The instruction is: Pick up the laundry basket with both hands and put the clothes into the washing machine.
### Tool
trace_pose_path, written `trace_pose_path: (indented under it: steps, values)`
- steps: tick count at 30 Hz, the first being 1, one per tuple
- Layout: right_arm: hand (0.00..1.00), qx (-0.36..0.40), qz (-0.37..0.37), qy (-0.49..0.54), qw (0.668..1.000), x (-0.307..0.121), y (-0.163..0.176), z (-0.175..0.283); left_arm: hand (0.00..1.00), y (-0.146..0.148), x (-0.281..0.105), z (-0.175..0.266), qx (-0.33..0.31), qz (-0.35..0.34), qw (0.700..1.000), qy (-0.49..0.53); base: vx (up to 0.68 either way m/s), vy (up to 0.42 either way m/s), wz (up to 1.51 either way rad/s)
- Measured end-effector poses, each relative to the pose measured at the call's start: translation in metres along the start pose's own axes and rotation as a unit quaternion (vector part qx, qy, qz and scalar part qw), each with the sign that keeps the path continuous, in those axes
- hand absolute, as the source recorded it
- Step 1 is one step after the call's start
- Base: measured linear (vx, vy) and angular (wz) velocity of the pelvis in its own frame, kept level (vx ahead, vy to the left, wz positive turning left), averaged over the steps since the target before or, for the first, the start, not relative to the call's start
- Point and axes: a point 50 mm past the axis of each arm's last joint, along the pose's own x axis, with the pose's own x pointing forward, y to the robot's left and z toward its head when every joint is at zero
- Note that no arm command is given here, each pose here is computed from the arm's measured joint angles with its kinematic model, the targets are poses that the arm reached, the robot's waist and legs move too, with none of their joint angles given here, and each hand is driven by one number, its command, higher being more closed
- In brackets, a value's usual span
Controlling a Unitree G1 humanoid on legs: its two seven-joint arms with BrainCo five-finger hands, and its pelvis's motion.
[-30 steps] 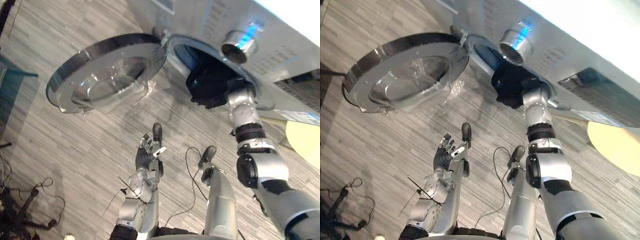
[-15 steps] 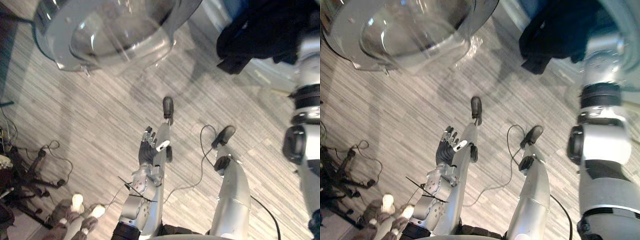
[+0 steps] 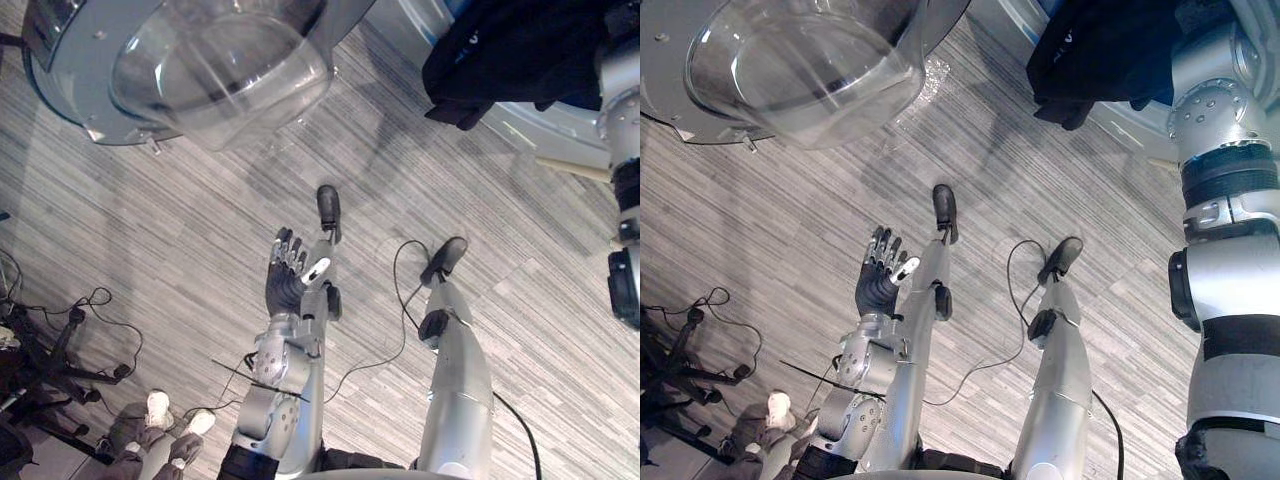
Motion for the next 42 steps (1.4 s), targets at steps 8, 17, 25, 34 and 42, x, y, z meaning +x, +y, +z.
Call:
trace_pose_path:
  steps: [8,17,25,34,42]
  values:
    - [0.00,0.059,-0.035,-0.025,0.997,0.003,-0.007,0.005,0.00,0.005,-0.001,-0.011,0.008,0.009,1.000,0.024,0.06,0.037,0.01]
    - [0.00,-0.202,0.034,-0.044,0.978,0.002,0.001,-0.004,0.00,0.009,0.002,-0.022,0.013,0.018,0.999,0.039,0.01,-0.005,-0.05]
    - [0.00,-0.339,0.050,-0.065,0.937,0.004,-0.005,-0.005,0.00,0.010,0.011,-0.029,0.026,0.016,0.998,0.046,0.01,-0.026,0.01]
    - [0.00,-0.362,0.060,-0.089,0.926,-0.002,-0.010,-0.002,0.00,0.008,0.024,-0.026,0.041,0.014,0.998,0.036,0.00,0.000,0.00]
    - [0.00,-0.282,0.054,-0.160,0.944,-0.046,-0.029,-0.008,0.00,0.022,0.030,-0.023,0.068,0.056,0.996,0.025,0.02,-0.015,0.02]
